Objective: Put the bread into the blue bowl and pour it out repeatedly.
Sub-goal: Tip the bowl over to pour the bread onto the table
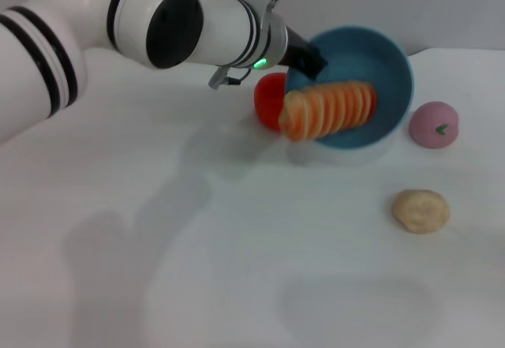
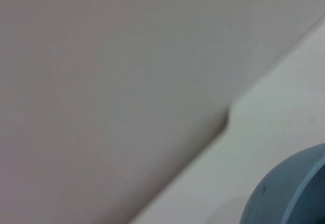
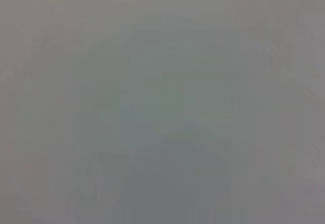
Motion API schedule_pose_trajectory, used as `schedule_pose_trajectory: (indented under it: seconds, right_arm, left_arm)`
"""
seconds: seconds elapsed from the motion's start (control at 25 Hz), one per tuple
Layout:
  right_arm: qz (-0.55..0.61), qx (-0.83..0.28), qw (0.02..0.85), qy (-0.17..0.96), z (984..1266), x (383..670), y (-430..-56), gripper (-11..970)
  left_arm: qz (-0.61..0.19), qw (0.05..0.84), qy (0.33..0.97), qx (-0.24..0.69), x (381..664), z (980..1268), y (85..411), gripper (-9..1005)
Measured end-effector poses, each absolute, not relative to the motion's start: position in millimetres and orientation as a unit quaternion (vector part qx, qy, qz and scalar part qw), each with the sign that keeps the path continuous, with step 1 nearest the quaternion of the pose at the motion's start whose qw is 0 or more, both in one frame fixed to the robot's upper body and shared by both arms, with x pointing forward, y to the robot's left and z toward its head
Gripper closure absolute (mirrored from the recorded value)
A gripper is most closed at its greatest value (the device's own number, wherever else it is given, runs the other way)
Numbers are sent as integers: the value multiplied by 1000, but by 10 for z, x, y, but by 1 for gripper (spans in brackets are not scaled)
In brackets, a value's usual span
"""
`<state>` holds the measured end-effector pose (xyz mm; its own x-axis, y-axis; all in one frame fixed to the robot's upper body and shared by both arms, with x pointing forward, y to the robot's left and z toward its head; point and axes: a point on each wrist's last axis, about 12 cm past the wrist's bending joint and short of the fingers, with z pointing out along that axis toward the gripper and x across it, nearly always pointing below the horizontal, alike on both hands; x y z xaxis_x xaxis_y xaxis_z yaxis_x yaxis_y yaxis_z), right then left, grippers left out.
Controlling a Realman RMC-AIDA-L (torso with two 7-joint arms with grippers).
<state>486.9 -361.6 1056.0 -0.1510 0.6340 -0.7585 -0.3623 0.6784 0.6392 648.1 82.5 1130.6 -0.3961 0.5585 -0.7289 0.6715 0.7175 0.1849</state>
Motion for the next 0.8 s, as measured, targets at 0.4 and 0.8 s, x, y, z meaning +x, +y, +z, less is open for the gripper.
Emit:
schedule_pose_trajectory:
  seconds: [0.4,0.8]
  right_arm:
    - [394,103,643,648,10569,4868,-3599,472]
    - [403,101,647,640,10586,4852,-3582,473]
  left_arm:
    - [-49,508,776,369,6514,11121,920,983]
    - [-47,562,732,383,6442,11024,948,984]
